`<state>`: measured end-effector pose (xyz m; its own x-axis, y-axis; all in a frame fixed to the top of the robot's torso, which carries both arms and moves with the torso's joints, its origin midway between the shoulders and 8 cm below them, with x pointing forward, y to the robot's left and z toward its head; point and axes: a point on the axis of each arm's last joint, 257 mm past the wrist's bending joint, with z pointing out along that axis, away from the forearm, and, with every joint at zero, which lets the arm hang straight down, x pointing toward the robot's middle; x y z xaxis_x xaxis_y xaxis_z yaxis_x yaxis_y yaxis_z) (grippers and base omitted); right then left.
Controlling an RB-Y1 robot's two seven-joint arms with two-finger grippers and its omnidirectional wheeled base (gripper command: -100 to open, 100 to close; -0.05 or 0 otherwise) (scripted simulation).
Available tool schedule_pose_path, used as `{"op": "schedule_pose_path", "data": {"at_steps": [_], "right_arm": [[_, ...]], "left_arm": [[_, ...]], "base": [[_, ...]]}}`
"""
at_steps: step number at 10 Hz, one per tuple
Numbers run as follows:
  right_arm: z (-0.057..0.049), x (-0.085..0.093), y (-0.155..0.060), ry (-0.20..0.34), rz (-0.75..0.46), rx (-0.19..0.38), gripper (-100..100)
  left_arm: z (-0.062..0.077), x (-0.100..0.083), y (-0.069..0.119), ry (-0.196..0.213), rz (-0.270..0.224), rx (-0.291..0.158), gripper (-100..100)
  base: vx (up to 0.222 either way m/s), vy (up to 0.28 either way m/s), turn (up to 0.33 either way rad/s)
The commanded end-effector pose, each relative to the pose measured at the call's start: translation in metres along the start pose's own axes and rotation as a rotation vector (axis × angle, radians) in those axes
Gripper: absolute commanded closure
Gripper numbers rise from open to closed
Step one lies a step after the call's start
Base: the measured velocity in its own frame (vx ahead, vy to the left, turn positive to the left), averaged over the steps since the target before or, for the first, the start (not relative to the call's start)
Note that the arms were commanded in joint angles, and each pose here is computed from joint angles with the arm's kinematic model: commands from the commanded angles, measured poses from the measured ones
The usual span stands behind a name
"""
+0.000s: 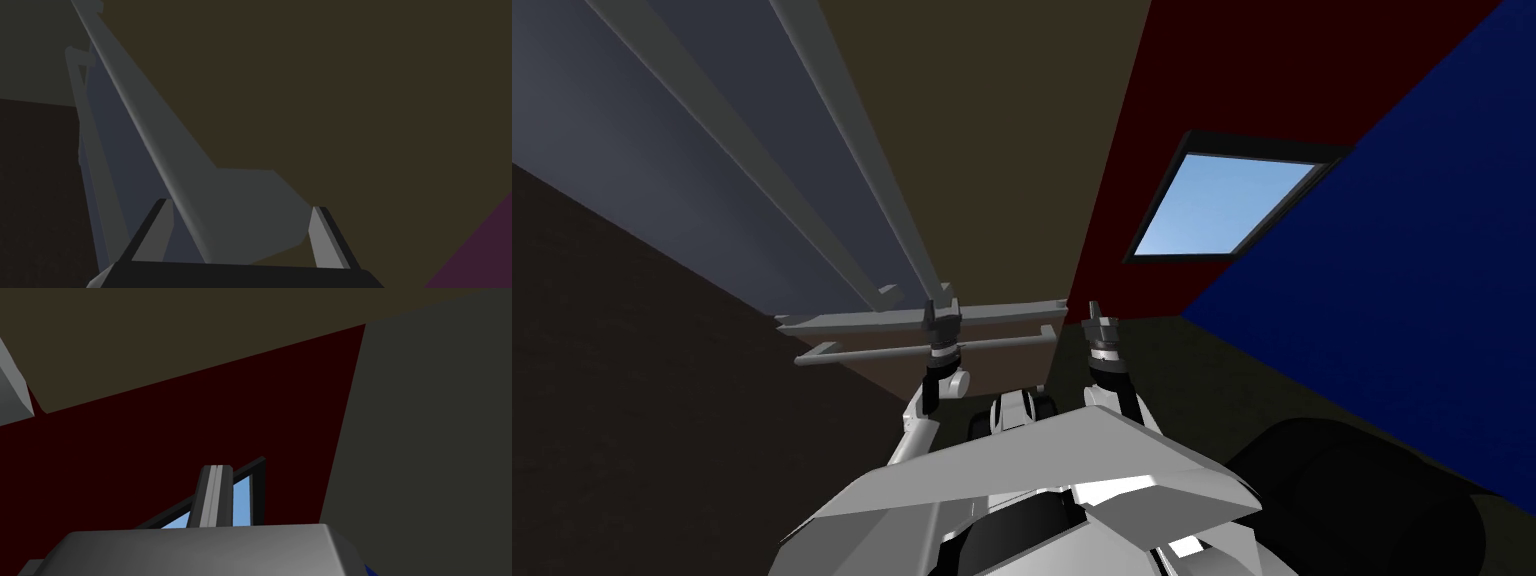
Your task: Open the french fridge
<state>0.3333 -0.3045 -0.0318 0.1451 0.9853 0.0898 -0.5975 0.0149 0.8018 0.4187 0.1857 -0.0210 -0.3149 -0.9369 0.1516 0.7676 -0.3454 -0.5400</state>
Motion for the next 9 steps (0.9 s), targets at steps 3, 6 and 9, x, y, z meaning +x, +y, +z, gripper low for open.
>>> {"op": "schedule_pose_path", "data": {"at_steps": [3,6,9], "right_arm": [[0.0,0.0,0.0,0.0,0.0,0.0,0],[0.0,0.0,0.0,0.0,0.001,0.0,0],[0.0,0.0,0.0,0.0,0.001,0.0,0]], "left_arm": [[-0.006,-0.008,-0.009,-0.024,0.043,0.025,100],[-0.001,-0.022,-0.013,-0.065,0.102,0.03,100],[0.003,-0.035,-0.017,-0.106,0.16,0.032,100]], "base": [[-0.013,-0.05,0.059],[-0.197,-0.222,0.197],[-0.167,-0.179,0.152]]}}
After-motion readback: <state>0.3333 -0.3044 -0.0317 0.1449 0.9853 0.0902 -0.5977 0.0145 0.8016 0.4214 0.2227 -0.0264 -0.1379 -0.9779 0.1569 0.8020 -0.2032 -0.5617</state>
